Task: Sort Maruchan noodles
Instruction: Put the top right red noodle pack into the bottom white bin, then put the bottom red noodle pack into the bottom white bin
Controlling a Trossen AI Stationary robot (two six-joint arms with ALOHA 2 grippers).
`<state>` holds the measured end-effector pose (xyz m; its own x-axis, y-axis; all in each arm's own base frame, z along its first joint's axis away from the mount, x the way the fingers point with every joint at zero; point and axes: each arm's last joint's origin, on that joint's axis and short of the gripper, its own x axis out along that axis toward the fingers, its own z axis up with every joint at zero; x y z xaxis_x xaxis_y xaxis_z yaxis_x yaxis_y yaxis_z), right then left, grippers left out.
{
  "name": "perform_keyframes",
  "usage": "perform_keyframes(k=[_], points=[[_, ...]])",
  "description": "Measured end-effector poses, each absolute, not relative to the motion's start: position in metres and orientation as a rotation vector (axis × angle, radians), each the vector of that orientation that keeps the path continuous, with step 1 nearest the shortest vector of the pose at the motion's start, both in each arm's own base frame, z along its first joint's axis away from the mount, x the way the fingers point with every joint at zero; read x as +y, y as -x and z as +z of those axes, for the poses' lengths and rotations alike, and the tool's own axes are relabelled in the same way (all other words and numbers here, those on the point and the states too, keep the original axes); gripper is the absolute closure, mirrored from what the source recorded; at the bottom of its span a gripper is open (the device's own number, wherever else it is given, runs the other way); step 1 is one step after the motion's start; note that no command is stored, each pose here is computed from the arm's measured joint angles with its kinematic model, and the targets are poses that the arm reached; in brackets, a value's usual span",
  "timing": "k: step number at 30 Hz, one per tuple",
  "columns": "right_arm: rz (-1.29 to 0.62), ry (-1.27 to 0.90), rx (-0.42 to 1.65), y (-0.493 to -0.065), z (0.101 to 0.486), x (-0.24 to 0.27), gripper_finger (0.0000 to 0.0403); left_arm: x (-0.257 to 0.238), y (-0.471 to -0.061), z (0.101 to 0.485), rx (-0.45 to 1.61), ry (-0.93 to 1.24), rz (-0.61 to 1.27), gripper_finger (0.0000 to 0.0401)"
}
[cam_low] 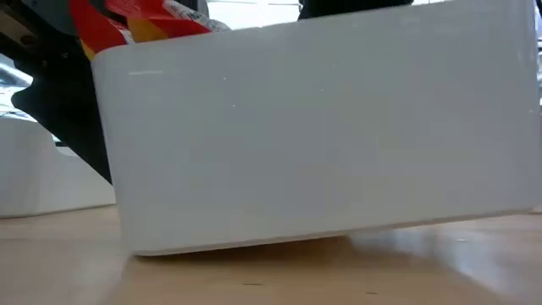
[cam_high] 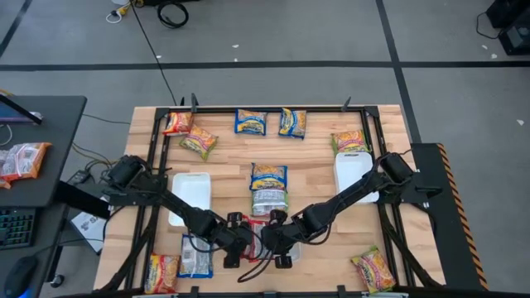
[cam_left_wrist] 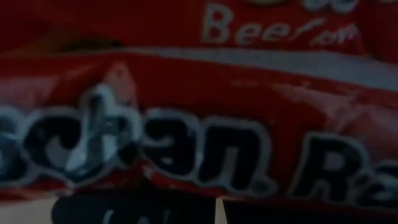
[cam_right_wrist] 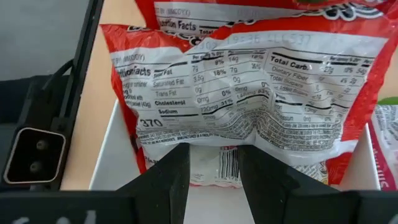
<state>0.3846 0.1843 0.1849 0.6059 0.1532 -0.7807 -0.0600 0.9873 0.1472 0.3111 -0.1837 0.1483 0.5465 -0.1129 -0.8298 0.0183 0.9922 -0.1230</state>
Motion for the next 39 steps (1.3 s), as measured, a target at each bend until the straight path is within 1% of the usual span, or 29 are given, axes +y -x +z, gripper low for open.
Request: perform_keyframes(k=[9, 13, 16, 20, 23, 27, 32, 35, 39], points=[[0.123, -0.121, 0.958, -0.384, 0.183, 0.178, 0.0261, -0.185, -0.306, 0.152, 1.007, 0.086, -0.063, 0.0386], [0.121, -0.157, 0.983, -0.386, 0.184, 0.17, 0.0261, -0.183, -0.303, 0.165, 1.056, 0.077, -0.045, 0.0386], [0.1, -0.153, 1.022, -0.385, 0.181, 0.163, 0.0261, -0.179, -0.295, 0.176, 1.157, 0.055, -0.02, 0.0386], [0.071, -0.141, 1.061, -0.384, 0.183, 0.152, 0.0261, -0.172, -0.284, 0.205, 1.322, 0.055, 0.039, 0.0386], [0.026, -0.093, 1.039, -0.379, 0.197, 0.145, 0.0261, -0.168, -0.274, 0.23, 1.456, 0.113, 0.082, 0.0386], [-0.133, 0.037, 0.949, -0.366, 0.228, 0.134, 0.0261, -0.169, -0.263, 0.258, 1.57, 0.275, 0.108, 0.0385], [-0.326, 0.155, 0.836, -0.349, 0.261, 0.124, 0.0261, -0.183, -0.252, 0.276, 1.625, 0.441, 0.198, 0.0385], [-0.339, 0.177, 0.832, -0.34, 0.27, 0.124, 0.026, -0.197, -0.241, 0.278, 1.687, 0.528, 0.221, 0.0374], [-0.298, 0.215, 0.814, -0.329, 0.283, 0.13, 0.026, -0.216, -0.218, 0.278, 1.767, 0.557, 0.311, 0.0336]])
